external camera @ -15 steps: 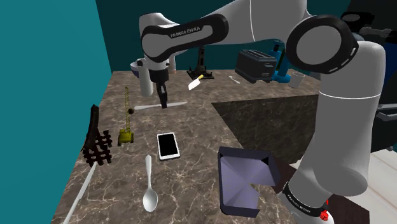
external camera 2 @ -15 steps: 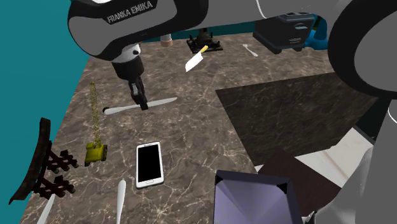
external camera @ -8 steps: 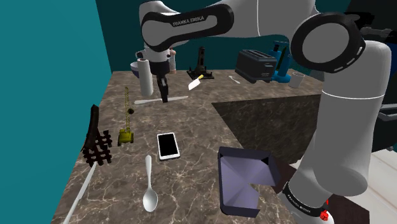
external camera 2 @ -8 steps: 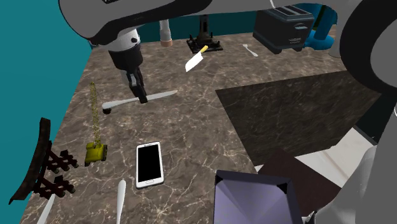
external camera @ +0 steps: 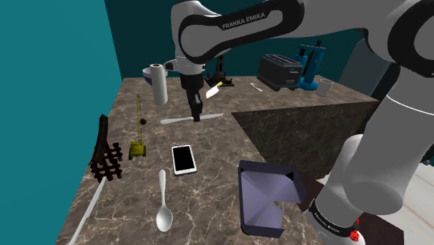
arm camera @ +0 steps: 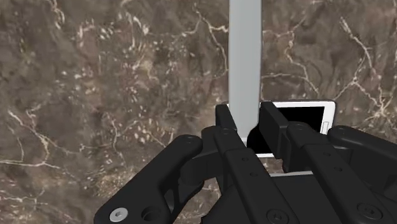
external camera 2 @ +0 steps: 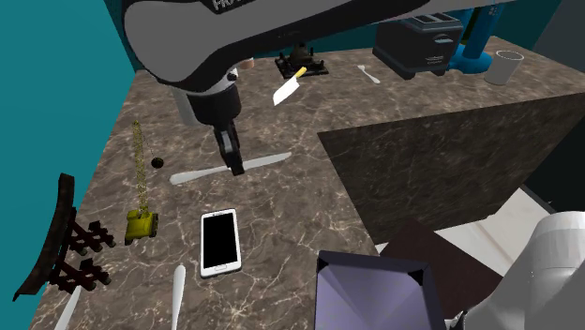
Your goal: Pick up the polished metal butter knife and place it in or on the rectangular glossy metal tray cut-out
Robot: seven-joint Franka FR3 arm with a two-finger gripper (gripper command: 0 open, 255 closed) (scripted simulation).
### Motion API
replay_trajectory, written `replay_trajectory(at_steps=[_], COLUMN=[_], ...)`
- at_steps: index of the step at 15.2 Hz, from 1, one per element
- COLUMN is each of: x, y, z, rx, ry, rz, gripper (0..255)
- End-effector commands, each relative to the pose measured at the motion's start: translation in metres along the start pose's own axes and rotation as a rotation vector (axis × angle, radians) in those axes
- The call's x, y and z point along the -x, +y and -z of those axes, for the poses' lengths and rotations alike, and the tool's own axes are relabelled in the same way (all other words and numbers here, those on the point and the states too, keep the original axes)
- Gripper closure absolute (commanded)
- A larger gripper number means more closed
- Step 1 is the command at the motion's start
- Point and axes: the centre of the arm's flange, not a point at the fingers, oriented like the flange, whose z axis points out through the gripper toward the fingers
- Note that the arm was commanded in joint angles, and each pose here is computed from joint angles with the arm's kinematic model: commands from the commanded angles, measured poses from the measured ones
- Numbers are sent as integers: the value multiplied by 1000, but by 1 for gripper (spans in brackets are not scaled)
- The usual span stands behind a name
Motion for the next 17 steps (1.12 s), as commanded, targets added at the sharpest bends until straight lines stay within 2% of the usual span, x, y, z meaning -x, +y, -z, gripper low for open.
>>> replay_trajectory(at_steps=[1,17], x=[13,108], y=[-24,-212], z=[-2,-16], rx=[0,0], ry=[-1,-1], rz=[-1,-1], gripper=[255,255])
